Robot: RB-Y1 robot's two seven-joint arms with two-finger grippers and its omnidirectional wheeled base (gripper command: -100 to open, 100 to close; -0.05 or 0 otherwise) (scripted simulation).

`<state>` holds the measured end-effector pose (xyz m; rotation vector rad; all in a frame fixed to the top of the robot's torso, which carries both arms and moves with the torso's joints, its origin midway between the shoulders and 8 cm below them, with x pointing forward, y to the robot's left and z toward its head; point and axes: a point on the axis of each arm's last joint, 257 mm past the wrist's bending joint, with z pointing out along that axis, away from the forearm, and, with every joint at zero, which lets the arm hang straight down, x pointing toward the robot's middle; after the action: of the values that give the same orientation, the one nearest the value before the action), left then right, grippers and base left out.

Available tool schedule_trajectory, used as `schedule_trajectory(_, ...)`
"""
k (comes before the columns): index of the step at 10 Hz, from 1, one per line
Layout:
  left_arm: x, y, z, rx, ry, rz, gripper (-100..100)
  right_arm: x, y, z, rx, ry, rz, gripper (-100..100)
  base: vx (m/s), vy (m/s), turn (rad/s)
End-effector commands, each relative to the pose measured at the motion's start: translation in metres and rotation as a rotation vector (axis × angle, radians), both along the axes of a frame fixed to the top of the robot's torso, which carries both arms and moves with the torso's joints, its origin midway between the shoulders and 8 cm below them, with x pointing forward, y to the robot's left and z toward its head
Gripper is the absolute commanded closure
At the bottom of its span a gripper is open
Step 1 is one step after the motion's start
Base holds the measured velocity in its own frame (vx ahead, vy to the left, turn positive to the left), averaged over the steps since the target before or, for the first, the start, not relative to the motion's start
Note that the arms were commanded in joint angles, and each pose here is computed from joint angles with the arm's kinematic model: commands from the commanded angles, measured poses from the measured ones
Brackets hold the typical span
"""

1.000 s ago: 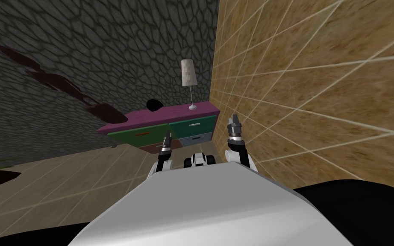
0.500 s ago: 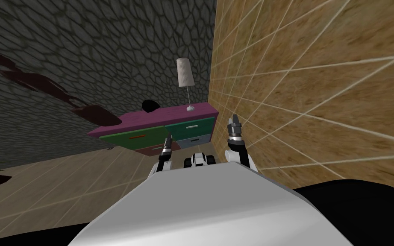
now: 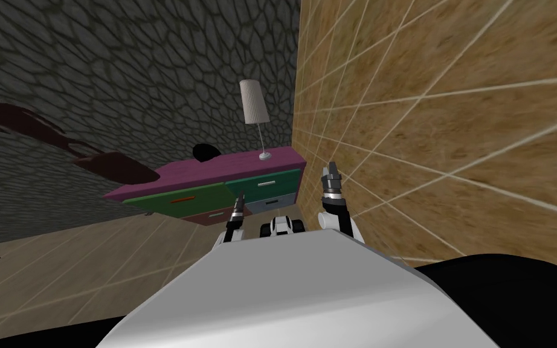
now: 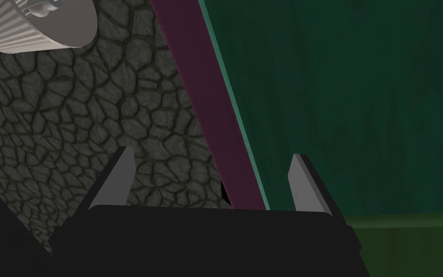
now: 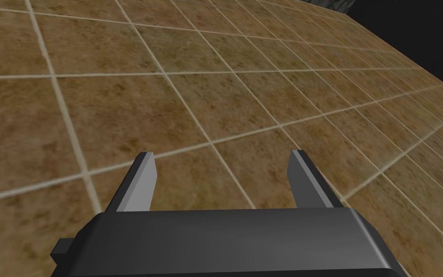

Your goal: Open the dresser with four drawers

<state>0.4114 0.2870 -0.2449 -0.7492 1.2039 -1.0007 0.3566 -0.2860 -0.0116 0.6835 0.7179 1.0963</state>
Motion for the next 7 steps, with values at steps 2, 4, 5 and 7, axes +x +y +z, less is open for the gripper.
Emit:
schedule_trajectory(2,-0.002,0.002,-0.037,-0.033,0.068,0.026,-100,0.000,0.000,0.000,0.000,0.000,0.000,0,0.105,-0.100,-0.008)
schedule_trajectory(4,-0.002,-0.002,-0.056,-0.068,0.100,0.043,-100,0.000,0.000,0.000,0.000,0.000,0.000,0,0.111,-0.086,-0.007)
schedule_trajectory(5,-0.003,-0.007,-0.064,-0.093,0.113,0.051,-100,0.000,0.000,0.000,0.000,0.000,0.000,0,0.117,-0.093,-0.006)
schedule_trajectory(7,-0.003,-0.021,-0.076,-0.152,0.131,0.069,-100,0.000,0.000,0.000,0.001,0.001,0.001,0,0.068,-0.073,-0.002)
